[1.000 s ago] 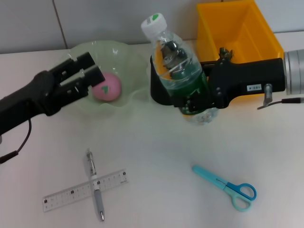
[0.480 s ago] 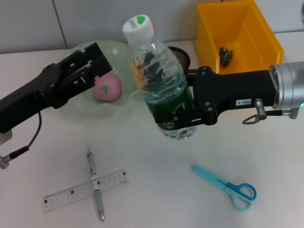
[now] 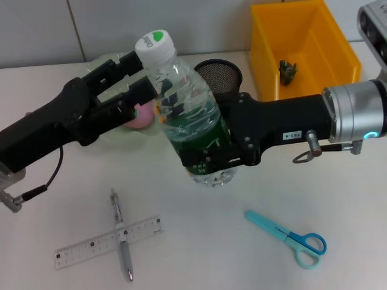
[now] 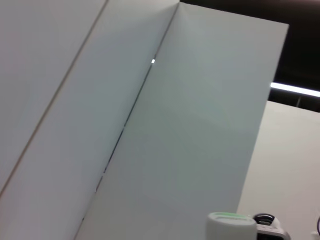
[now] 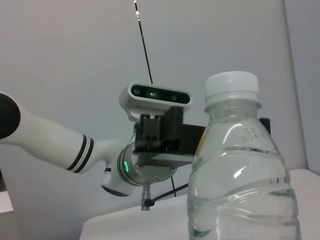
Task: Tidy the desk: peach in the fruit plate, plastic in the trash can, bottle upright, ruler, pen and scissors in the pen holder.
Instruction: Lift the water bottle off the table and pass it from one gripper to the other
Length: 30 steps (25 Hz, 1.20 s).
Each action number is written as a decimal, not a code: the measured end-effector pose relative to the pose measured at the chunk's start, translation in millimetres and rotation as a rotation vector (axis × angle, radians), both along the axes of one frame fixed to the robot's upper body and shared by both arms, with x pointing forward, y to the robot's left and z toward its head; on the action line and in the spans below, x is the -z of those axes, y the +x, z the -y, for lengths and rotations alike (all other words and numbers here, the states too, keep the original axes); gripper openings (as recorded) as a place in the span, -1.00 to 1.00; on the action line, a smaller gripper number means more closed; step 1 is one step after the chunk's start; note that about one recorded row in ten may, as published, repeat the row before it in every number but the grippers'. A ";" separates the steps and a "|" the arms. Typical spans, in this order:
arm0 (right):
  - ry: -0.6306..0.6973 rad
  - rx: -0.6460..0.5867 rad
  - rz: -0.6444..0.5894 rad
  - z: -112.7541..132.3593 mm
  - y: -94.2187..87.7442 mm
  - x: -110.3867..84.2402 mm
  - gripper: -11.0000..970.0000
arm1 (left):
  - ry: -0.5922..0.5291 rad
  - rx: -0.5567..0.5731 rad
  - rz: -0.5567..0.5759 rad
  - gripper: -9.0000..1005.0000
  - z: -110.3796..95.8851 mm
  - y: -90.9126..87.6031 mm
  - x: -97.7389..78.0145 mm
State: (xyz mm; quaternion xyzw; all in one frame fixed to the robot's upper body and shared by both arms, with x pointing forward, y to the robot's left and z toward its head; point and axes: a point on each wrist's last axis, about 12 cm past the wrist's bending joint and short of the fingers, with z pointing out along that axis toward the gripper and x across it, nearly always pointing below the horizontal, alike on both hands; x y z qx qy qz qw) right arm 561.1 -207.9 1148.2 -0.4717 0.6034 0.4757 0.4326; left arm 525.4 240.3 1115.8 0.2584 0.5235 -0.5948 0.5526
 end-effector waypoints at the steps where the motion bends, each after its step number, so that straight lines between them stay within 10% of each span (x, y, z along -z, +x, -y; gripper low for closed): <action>1: 0.000 -0.001 -0.003 -0.5 0.2 0.5 0.60 | 0.001 0.005 0.009 0.66 0.9 -0.3 -0.3; 30: -0.040 -0.038 -0.027 -15.3 3.1 4.7 0.59 | 0.030 0.023 0.065 0.66 8.4 3.0 -2.5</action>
